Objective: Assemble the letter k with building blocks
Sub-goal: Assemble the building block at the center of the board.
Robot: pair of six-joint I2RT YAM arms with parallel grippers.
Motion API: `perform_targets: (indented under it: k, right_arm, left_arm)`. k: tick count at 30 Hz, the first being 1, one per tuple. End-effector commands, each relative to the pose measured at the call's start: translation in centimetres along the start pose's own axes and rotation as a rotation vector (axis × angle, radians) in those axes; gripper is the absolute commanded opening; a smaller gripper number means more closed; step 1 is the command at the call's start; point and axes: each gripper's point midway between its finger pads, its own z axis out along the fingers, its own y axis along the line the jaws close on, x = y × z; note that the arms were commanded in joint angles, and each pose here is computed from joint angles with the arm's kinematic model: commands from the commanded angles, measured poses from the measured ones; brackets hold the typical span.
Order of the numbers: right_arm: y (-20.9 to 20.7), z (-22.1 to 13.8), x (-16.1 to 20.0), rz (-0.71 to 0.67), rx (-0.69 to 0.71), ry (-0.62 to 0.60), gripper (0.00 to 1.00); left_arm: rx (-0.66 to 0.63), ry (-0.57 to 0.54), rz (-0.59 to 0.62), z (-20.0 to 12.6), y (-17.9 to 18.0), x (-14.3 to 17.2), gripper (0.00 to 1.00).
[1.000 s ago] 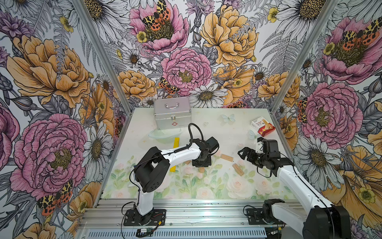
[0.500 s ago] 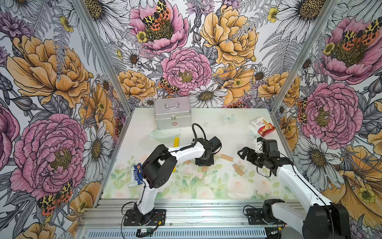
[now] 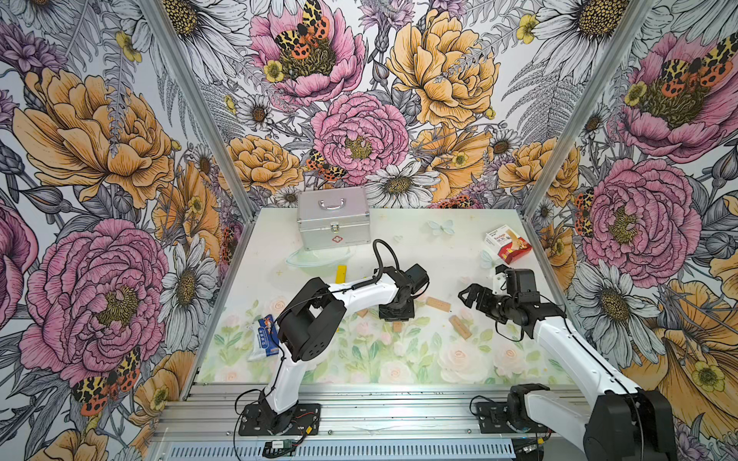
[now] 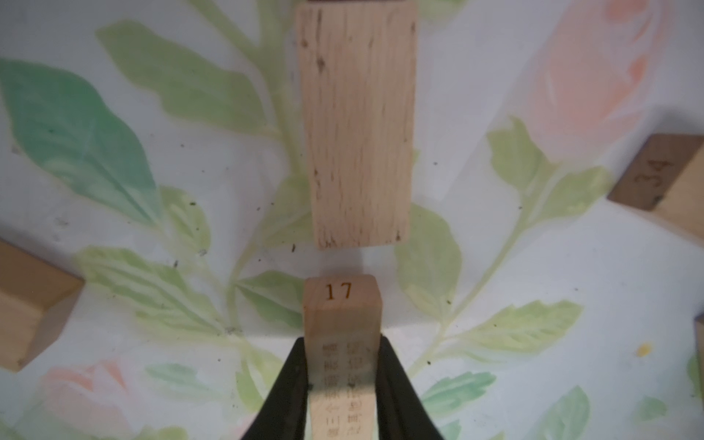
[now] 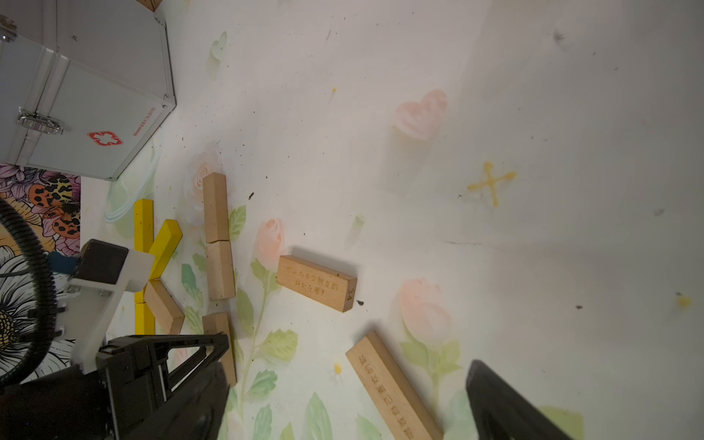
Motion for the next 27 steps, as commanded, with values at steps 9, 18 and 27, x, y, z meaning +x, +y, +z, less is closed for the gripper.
perform_targets:
  k: [9,18,27]
  right_arm:
    - [1.28,-0.18,-1.37,-0.038,-0.032,-0.023,0.99]
    - [1.40,0.02,-1.59,-0.041,-0.035,-0.016,0.99]
    - [1.20,0.17,-1.44,-0.043,-0.028,-0.012,0.99]
  left_arm:
    - [0.045,0.009,-0.002,0.10,-1.54,-0.58,0.10]
    - [0.051,0.023,-0.007,0.36,-1.63,-0.61,0.10]
    - [0.049,0.029,-0.013,0.47,-1.31,-0.64,0.10]
